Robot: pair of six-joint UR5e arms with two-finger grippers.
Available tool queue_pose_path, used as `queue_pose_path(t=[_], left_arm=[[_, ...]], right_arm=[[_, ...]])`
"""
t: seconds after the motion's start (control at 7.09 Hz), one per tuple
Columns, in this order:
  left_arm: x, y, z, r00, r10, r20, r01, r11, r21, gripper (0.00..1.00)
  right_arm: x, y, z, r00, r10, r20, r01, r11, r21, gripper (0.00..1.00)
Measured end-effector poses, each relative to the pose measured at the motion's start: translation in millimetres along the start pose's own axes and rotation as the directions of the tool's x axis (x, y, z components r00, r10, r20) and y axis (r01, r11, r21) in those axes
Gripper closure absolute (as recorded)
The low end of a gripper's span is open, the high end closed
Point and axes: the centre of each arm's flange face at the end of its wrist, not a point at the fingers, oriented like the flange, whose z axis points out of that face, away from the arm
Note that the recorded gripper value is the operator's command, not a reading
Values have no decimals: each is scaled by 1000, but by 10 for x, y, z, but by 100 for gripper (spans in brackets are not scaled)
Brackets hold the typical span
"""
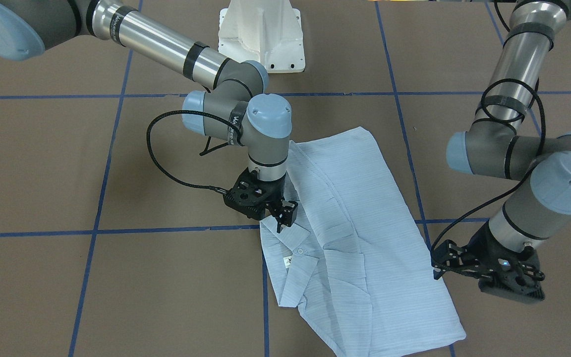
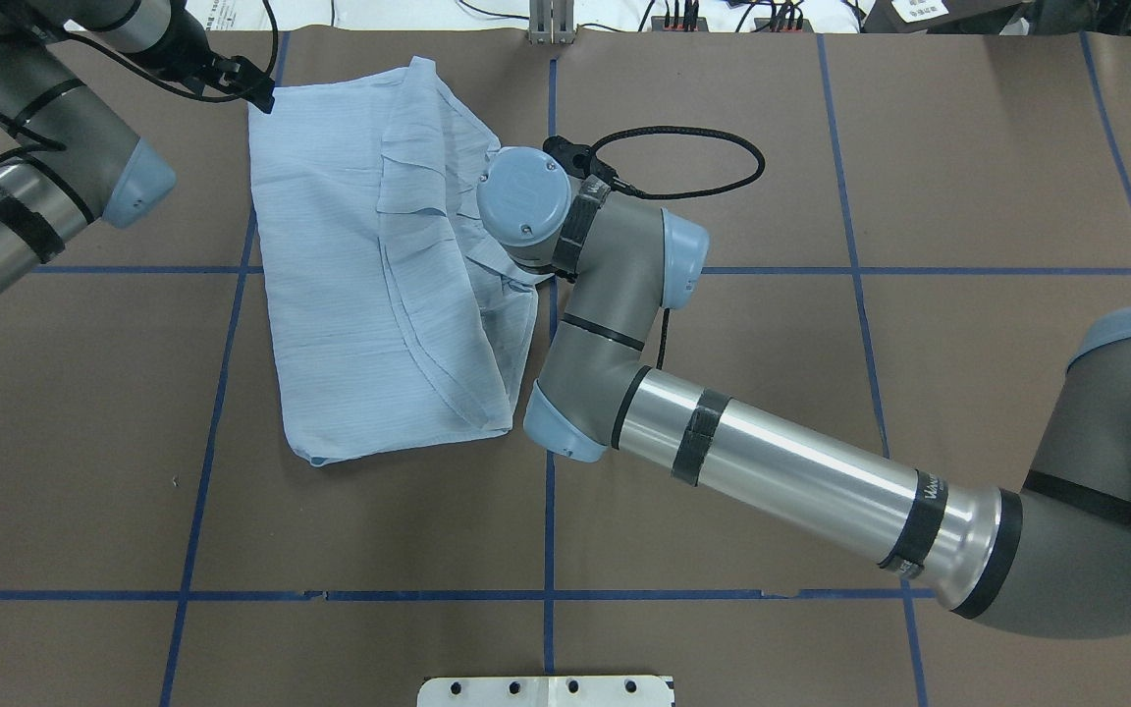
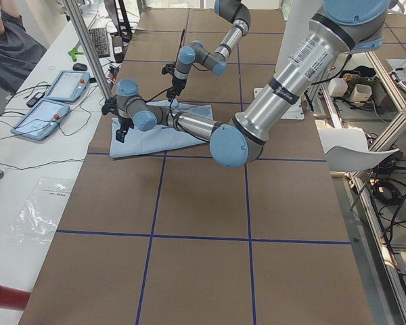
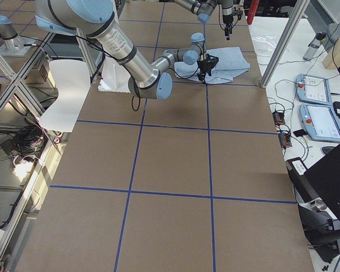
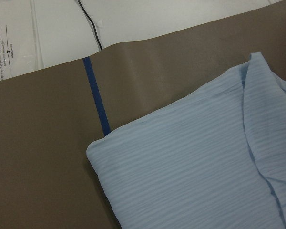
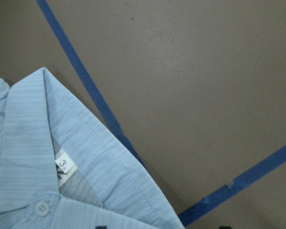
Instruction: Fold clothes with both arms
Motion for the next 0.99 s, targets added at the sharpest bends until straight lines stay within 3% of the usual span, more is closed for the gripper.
queue_pose_path(t=[0.28,0.42,0.56,0.71,0.99], left_arm=[[-23,35,0,1000,-1,1,1,1000,-1,0],[-34,46,2,1000,-1,1,1,1000,-2,0],[-41,53,6,1000,-2,2,2,1000,-3,0],[-42,54,5,1000,-1,2,1,1000,-2,0],[-43,56,5,1000,-1,1,1,1000,-2,0]], right_arm=[[-3,83,21,1000,-9,1,9,1000,-2,36],[-8,90,18,1000,-10,2,10,1000,0,52],[-12,92,16,1000,-10,3,10,1000,2,85],[-12,96,16,1000,-9,4,9,1000,5,100],[10,151,40,1000,-9,-1,9,1000,3,100]])
